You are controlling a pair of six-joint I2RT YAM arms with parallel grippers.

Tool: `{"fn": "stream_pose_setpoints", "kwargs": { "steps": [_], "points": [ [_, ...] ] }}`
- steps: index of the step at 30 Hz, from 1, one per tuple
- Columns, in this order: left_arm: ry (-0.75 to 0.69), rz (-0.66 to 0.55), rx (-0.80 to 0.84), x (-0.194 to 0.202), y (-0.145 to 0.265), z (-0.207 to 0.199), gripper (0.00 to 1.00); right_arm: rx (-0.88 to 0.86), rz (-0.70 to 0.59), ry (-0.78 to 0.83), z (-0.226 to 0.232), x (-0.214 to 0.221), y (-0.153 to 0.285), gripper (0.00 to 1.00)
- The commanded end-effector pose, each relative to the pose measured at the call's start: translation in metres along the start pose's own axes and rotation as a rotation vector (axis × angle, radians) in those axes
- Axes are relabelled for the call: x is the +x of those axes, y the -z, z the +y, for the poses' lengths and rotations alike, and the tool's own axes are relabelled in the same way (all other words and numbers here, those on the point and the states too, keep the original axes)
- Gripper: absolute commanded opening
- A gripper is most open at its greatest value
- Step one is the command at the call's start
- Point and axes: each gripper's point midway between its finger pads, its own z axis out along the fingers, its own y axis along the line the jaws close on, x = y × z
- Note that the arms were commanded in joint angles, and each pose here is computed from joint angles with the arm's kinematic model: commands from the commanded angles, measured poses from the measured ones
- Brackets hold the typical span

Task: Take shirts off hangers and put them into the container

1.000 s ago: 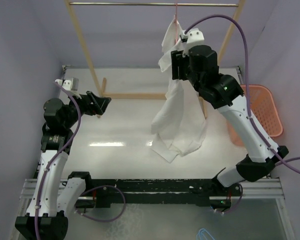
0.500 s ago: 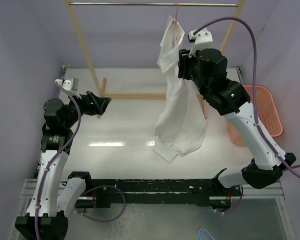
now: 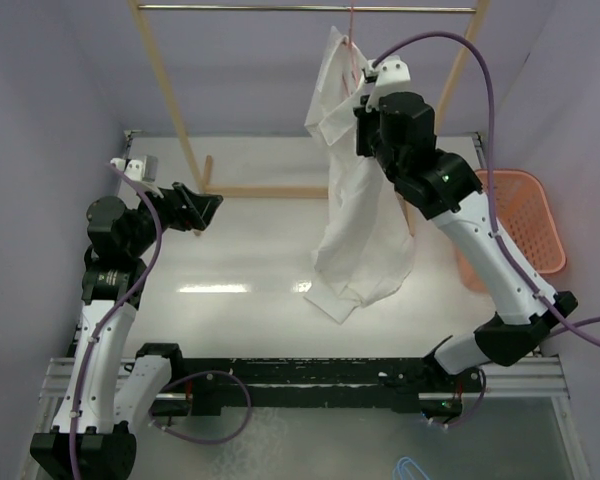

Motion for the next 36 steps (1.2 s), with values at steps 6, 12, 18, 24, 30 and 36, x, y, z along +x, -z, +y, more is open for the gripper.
{"fn": "stream_pose_setpoints", "kwargs": {
  "steps": [6, 12, 18, 24, 30, 36],
  "points": [
    [-0.029, -0.038, 0.038, -0.011, 0.000, -0.008, 0.89, -0.004, -0.205, -0.077, -0.016, -0.055, 0.032, 0.00],
    [-0.031, -0.038, 0.041, -0.011, 0.001, -0.008, 0.88, -0.014, -0.294, -0.104, -0.021, -0.078, 0.044, 0.00],
    [-0.044, -0.037, 0.063, -0.010, 0.001, -0.012, 0.88, -0.034, -0.386, -0.111, -0.023, -0.095, 0.056, 0.00],
    [-0.063, -0.033, 0.089, -0.010, 0.001, -0.016, 0.88, -0.072, -0.395, -0.090, -0.022, -0.110, 0.070, 0.00],
    [-0.116, -0.048, 0.140, -0.015, 0.004, -0.025, 0.92, -0.174, -0.315, -0.080, -0.012, -0.104, 0.089, 0.00],
    [-0.117, -0.044, 0.247, -0.022, -0.007, -0.040, 0.93, -0.273, -0.259, -0.078, -0.009, -0.086, 0.122, 0.00]
  ]
}}
